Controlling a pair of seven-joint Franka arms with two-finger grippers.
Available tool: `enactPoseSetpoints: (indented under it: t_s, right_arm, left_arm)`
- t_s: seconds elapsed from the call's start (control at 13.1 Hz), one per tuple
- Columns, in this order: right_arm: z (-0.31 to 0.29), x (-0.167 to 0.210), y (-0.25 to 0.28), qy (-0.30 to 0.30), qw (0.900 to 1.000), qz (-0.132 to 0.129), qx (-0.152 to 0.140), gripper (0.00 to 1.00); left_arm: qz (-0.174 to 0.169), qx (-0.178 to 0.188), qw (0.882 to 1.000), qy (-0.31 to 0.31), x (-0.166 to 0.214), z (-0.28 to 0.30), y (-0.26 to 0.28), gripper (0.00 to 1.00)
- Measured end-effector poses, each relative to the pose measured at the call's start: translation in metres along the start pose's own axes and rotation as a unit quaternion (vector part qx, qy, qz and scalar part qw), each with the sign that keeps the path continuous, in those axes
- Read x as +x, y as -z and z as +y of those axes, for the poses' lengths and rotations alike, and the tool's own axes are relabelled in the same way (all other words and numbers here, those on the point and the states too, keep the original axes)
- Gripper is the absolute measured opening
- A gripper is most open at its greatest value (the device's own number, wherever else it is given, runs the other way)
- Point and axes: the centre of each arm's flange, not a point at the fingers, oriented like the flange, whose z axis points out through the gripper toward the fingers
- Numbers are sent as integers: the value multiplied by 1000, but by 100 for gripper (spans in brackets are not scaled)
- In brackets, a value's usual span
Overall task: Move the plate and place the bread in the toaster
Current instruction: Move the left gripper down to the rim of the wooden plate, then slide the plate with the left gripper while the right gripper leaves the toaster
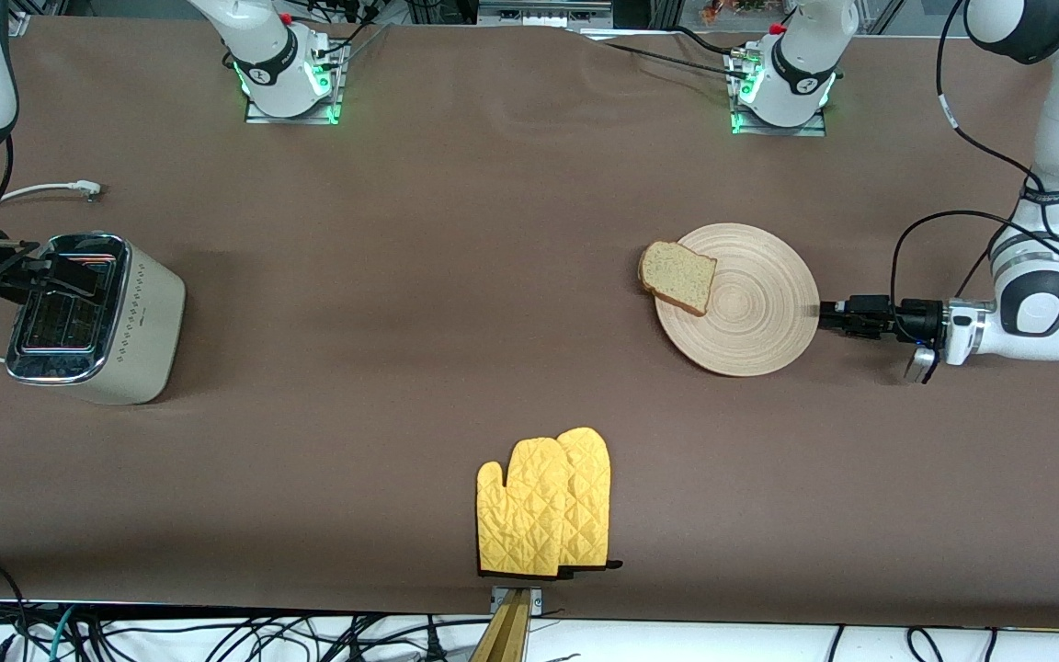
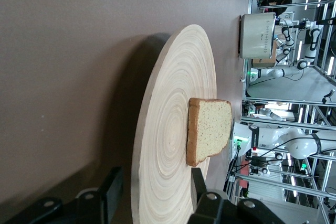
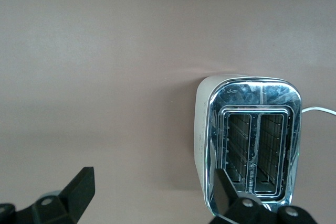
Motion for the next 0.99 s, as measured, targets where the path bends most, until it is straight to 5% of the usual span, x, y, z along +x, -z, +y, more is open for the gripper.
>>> enactPoseSetpoints:
  t_s: [0.15,0.3,0.53,0.84,0.99]
  right_arm:
    - [0,0,0,0,1000,0,0,100]
    - [0,0,0,0,1000,0,0,100]
    - [0,0,0,0,1000,0,0,100]
    - [0,0,0,0,1000,0,0,100]
    - [1,0,0,0,1000,0,0,100]
  left_arm:
    - [-7,-5,1000,-2,1,-4,-11,56]
    - [-15,-5,1000,-12,4,-9,-25,37]
    - [-18,-3,1000,-15,4,-14,-31,23]
    - [-16,-5,1000,-14,1,-20,-31,8]
    - [-14,-2,1000,-15,1,-20,-29,9]
